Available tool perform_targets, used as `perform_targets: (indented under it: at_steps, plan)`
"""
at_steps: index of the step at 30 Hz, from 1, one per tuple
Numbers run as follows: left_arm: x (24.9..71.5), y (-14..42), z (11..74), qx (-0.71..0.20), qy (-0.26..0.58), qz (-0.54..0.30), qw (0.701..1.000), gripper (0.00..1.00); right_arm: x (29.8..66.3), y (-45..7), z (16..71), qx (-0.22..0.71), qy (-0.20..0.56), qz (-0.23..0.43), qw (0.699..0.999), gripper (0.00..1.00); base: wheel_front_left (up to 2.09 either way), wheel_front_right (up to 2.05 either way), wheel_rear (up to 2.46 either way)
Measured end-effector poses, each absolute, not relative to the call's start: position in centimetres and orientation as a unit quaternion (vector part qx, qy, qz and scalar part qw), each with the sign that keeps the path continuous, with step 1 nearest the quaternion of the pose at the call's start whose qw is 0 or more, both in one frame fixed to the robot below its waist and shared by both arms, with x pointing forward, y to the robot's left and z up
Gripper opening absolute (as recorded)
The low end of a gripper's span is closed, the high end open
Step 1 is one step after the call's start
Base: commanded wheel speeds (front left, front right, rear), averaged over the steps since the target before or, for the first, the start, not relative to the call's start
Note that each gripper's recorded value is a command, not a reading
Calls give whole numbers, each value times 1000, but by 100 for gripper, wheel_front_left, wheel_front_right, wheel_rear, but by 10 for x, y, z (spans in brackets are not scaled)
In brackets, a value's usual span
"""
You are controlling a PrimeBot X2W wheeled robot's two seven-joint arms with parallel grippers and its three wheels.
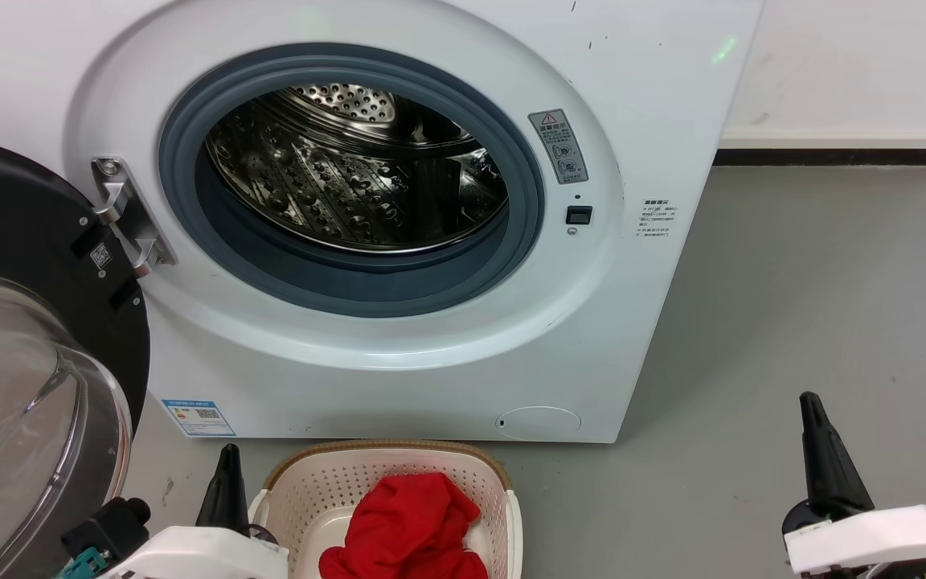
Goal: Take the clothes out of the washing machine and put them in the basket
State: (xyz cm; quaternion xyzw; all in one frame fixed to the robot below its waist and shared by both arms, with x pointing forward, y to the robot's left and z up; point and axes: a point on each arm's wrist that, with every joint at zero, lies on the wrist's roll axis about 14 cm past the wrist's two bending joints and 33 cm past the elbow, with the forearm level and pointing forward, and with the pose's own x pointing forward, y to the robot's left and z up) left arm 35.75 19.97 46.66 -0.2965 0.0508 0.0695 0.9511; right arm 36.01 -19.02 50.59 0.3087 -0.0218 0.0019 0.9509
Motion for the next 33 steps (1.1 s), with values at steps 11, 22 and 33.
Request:
perform_targets:
  at_steps: [11, 22, 33]
  plan:
    - [364, 200, 469, -386, 52, 67, 919, 0, 366, -193, 503, 395, -12, -6, 919, 0, 0, 0, 0]
    - [369, 200, 473, -462, 48, 61, 884, 0, 369, -196, 500, 467, -3, -12, 884, 0, 0, 0, 0]
    - [373, 199, 476, -517, 45, 54, 853, 0, 373, -197, 499, 520, 0, -14, 854, 0, 0, 0, 0]
